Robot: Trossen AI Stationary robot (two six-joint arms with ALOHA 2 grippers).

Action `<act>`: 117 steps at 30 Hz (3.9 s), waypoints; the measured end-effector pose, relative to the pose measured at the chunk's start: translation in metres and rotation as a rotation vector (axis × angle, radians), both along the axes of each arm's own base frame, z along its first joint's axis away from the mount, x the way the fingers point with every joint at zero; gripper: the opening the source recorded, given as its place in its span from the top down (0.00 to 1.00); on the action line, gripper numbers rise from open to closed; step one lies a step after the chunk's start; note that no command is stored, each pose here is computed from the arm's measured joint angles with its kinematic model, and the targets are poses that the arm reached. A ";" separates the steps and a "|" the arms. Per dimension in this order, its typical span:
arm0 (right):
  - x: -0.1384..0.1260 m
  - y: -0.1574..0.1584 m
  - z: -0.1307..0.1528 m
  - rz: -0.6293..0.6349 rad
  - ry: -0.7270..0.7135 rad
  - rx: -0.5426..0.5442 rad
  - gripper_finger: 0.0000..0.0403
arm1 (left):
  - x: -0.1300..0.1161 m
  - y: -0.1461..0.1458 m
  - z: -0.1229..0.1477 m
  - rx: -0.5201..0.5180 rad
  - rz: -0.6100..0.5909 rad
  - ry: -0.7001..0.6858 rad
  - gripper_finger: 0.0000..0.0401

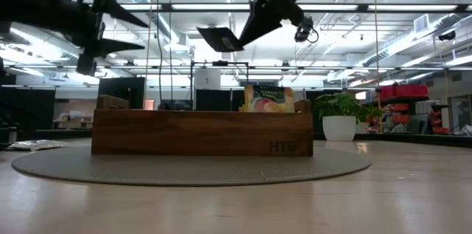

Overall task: Pick & Place Tea
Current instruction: Put the violet tea bag into the middle section of the wooden organizer

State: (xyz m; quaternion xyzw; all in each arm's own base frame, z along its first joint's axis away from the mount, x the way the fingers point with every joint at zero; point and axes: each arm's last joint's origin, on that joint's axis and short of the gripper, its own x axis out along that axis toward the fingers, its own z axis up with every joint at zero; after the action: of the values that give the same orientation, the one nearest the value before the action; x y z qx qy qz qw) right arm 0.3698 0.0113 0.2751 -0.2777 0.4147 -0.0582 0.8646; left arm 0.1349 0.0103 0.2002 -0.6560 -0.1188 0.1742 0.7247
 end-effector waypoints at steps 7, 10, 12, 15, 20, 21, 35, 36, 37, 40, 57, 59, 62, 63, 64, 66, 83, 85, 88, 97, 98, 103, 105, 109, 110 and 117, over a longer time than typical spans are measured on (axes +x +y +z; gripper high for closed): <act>0.001 0.001 0.004 0.029 0.009 -0.025 1.00 | 0.032 -0.002 0.017 0.016 -0.075 0.092 0.52; 0.000 0.003 0.004 0.046 0.023 -0.037 1.00 | 0.048 -0.003 0.027 0.069 -0.097 0.138 0.52; 0.000 0.005 0.004 0.061 0.025 -0.045 1.00 | 0.060 -0.003 0.034 0.082 -0.099 0.151 0.52; 0.000 0.010 0.004 0.080 0.026 -0.050 1.00 | 0.076 -0.002 0.041 0.106 -0.116 0.177 0.52; -0.001 0.018 0.004 0.096 0.026 -0.059 1.00 | 0.103 -0.002 0.045 0.124 -0.193 0.220 0.52; -0.001 0.020 0.004 0.094 0.026 -0.070 1.00 | 0.107 -0.003 0.045 0.123 -0.210 0.228 0.52; -0.008 0.033 0.002 0.044 0.070 -0.144 1.00 | 0.130 -0.007 0.040 0.095 -0.352 0.265 0.56; -0.008 0.033 0.002 0.042 0.068 -0.148 1.00 | 0.130 -0.007 0.040 0.096 -0.358 0.264 0.59; -0.007 0.033 0.002 0.042 0.066 -0.149 1.00 | 0.130 -0.007 0.040 0.095 -0.363 0.264 0.61; -0.007 0.035 0.002 0.044 0.060 -0.149 1.00 | 0.130 -0.007 0.040 0.115 -0.378 0.268 0.73; -0.037 0.021 0.049 -0.086 -0.135 0.461 0.79 | 0.129 -0.009 0.039 0.350 -0.481 0.327 0.99; -0.043 0.013 0.058 -0.137 -0.179 0.552 0.74 | 0.129 -0.010 0.039 0.397 -0.515 0.330 0.99; -0.046 -0.002 0.065 -0.223 -0.217 0.703 0.67 | 0.129 -0.012 0.040 0.476 -0.580 0.321 1.00; -0.046 -0.009 0.066 -0.242 -0.224 0.762 0.65 | 0.129 -0.013 0.040 0.498 -0.598 0.314 1.00; -0.045 -0.014 0.067 -0.249 -0.227 0.826 0.63 | 0.130 -0.014 0.040 0.516 -0.615 0.309 1.00; -0.042 -0.025 0.066 -0.244 -0.225 0.929 0.58 | 0.130 -0.015 0.041 0.543 -0.647 0.296 1.00; -0.008 -0.051 0.038 -0.233 -0.167 1.251 0.47 | 0.129 -0.019 0.040 0.611 -0.701 0.299 1.00; -0.006 -0.052 0.035 -0.235 -0.166 1.252 0.48 | 0.129 -0.019 0.040 0.610 -0.701 0.299 1.00; -0.003 -0.052 0.032 -0.238 -0.162 1.254 0.50 | 0.129 -0.019 0.040 0.610 -0.703 0.298 1.00; 0.007 -0.048 0.019 -0.210 -0.107 1.323 0.59 | 0.129 -0.020 0.039 0.607 -0.714 0.302 1.00; 0.008 -0.048 0.020 -0.197 -0.119 1.323 0.60 | 0.129 -0.020 0.039 0.606 -0.720 0.300 1.00; 0.011 -0.047 0.020 -0.188 -0.123 1.355 0.64 | 0.128 -0.021 0.039 0.595 -0.748 0.298 1.00; 0.012 -0.047 0.019 -0.165 -0.106 1.373 0.67 | 0.128 -0.021 0.038 0.594 -0.749 0.298 1.00; 0.012 -0.045 0.018 -0.148 -0.091 1.371 0.78 | 0.128 -0.021 0.039 0.589 -0.748 0.296 1.00; 0.012 -0.044 0.018 -0.140 -0.092 1.365 0.82 | 0.128 -0.021 0.039 0.585 -0.748 0.295 1.00; 0.012 -0.044 0.018 -0.119 -0.105 1.337 0.98 | 0.128 -0.020 0.039 0.574 -0.737 0.296 0.99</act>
State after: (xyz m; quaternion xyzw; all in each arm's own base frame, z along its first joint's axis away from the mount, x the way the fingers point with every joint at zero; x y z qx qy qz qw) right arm 0.3818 -0.0328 0.2936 0.3440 0.3333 0.1503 0.8649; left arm 0.2633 -0.0099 0.2391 -0.3964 0.1824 -0.0425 0.8988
